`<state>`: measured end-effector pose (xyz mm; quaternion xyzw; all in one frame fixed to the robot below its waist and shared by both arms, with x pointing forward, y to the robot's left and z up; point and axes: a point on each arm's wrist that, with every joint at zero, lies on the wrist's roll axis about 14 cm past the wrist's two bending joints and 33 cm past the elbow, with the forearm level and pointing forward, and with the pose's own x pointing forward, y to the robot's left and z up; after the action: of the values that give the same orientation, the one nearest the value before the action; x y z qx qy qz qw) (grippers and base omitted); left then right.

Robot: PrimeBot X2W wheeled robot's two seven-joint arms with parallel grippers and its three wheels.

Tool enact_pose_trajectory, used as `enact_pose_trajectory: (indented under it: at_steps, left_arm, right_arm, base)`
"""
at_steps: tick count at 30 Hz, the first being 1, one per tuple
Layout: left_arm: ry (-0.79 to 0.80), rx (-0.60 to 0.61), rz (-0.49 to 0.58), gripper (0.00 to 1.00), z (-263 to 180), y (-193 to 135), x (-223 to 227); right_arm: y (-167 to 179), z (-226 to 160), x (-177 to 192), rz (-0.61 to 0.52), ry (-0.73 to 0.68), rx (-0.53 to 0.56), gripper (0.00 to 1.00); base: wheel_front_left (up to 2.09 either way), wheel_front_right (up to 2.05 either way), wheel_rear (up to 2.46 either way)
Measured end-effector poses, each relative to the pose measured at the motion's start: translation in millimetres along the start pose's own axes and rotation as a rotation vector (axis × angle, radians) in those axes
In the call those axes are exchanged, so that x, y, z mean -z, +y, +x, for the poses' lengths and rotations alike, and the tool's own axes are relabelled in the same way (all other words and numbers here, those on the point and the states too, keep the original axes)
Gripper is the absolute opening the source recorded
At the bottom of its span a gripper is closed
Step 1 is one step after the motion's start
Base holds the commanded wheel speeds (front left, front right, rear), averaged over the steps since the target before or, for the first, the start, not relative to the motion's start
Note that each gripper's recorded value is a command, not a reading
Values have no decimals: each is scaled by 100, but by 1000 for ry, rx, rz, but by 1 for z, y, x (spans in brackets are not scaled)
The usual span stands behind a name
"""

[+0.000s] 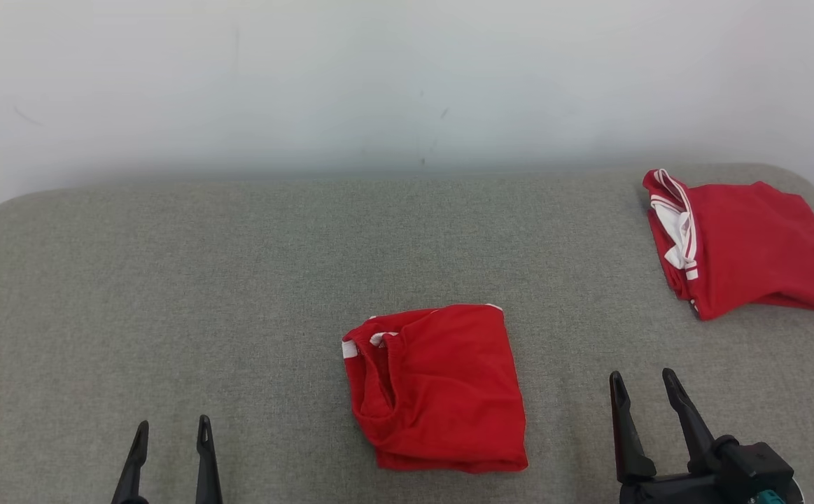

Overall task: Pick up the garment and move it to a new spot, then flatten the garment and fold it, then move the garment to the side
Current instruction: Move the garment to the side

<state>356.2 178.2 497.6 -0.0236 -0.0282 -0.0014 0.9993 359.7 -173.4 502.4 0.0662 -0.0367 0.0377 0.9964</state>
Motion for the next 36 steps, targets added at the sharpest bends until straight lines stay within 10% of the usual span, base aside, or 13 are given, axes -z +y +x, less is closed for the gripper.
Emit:
enact_pose_trajectory:
  at_steps: [36]
  left_arm:
    - [13, -6, -9, 100, -2, 2, 4]
  right_arm:
    - [7, 3, 8, 1, 23, -23, 100]
  base:
    - [0, 0, 0]
